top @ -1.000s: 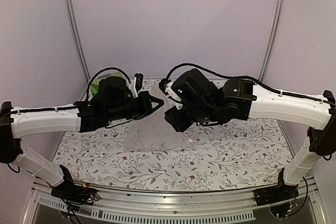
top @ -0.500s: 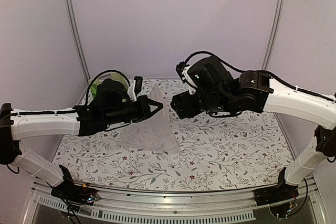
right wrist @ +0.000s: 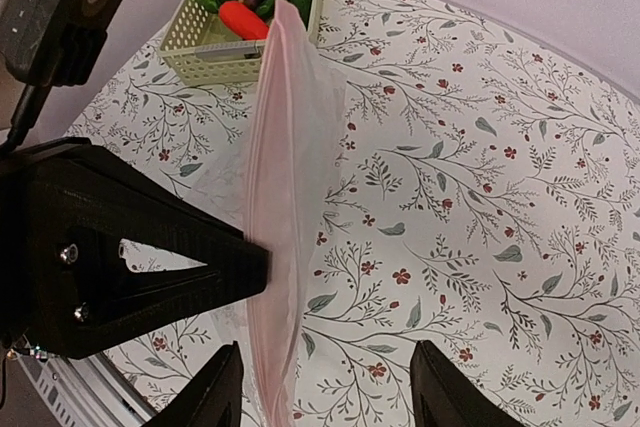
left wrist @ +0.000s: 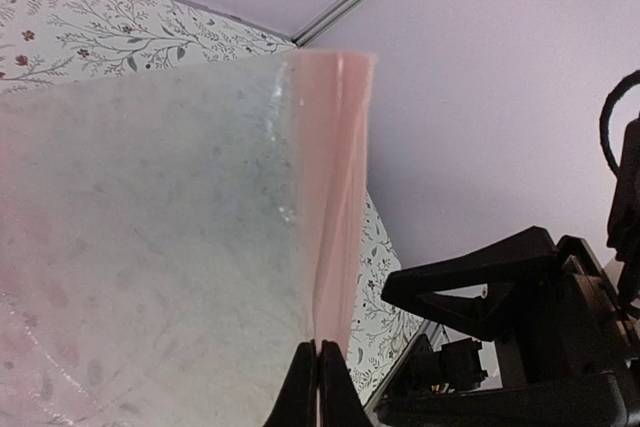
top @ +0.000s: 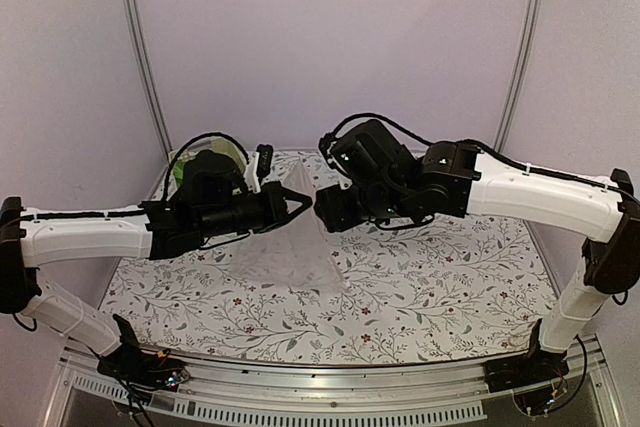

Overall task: Place the food in the zip-top bag and seal the zipper
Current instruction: Open the zipper food storage bag.

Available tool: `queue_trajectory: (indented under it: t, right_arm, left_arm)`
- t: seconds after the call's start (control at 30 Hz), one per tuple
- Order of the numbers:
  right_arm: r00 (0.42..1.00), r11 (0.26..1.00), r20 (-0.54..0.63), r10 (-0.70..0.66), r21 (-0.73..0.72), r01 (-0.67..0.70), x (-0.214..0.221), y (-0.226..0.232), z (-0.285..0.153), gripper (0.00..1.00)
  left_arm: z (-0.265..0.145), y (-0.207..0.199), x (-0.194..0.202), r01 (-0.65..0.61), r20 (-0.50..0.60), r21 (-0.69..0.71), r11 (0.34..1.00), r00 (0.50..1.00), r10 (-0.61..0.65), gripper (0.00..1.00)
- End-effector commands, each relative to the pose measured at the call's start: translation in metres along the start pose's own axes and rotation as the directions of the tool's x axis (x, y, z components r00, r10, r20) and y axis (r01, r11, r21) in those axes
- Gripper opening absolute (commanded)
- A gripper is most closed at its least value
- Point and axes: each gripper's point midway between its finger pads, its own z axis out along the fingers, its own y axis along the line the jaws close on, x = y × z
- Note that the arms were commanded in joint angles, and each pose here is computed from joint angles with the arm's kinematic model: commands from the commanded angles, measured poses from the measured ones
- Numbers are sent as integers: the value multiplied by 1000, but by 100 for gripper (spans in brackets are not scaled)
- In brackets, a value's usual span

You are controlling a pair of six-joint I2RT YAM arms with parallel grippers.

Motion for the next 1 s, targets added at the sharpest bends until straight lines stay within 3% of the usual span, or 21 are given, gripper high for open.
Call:
queue_trajectory:
  t: [0.0, 0.67, 0.83, 0.97]
  right_arm:
    - [1000, 1000, 11, 26, 7, -26, -7, 2, 6, 55]
    - [998, 998, -39, 43, 56, -41, 3, -8, 39, 33]
    - [998, 997, -45, 34, 71, -31, 5, -11, 44, 13]
    - [999, 984, -28, 43, 175, -38, -3, -46, 34, 0]
  left_arm:
    - [-3, -10, -5, -22, 14, 34, 999, 1000, 21, 0]
    - [-10, -23, -8, -29, 16, 78, 997, 999, 28, 0]
    - [-12, -22, -11, -58, 18, 56, 997, 998, 57, 0]
    - [-23, -10, -23, -159, 9, -101, 982, 987, 161, 0]
